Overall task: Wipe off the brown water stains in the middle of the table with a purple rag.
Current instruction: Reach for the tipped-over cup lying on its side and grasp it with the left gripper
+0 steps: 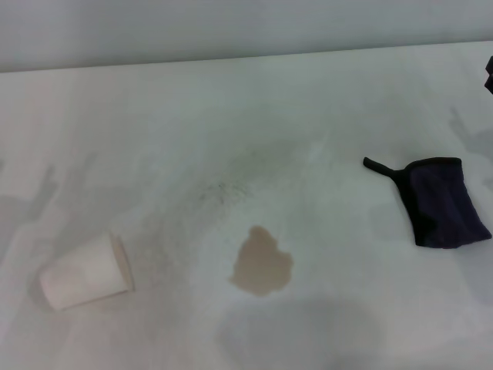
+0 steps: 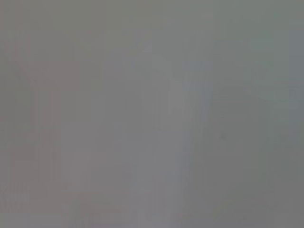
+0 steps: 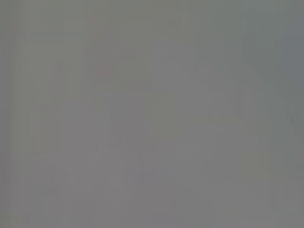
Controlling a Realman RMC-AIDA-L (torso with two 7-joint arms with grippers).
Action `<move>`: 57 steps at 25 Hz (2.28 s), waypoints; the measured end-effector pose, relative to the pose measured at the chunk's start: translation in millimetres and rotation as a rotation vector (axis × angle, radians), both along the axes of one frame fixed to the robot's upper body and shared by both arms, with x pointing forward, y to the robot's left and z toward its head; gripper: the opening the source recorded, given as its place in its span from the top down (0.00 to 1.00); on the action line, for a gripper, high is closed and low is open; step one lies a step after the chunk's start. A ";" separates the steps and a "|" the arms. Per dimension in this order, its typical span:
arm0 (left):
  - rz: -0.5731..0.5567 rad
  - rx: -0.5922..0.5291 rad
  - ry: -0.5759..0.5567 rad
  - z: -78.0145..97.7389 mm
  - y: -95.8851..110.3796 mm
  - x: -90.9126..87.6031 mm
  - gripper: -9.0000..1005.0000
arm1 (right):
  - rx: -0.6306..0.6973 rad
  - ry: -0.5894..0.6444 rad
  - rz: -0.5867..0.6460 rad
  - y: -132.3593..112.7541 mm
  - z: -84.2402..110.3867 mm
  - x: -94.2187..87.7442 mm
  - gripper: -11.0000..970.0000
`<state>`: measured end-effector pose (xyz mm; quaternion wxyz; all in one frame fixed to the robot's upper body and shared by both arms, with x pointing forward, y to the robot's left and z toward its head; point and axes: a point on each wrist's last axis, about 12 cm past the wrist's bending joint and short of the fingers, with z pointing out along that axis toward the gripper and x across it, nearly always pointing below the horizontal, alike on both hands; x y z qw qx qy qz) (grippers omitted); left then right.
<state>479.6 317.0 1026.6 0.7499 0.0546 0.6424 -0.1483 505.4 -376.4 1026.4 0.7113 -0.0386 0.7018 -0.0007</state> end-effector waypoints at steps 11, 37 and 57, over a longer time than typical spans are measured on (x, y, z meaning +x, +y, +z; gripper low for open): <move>-0.128 0.013 0.012 4.6 -14.6 13.4 0.13 | 0.001 0.085 -0.033 -6.7 -8.0 1.7 0.11; -0.695 0.301 0.616 123.1 30.0 43.1 0.13 | 0.069 0.070 -0.015 8.5 -10.9 2.1 0.11; -0.946 0.884 0.872 129.9 -13.9 70.8 0.13 | 0.101 0.062 0.005 17.0 -13.4 -2.2 0.11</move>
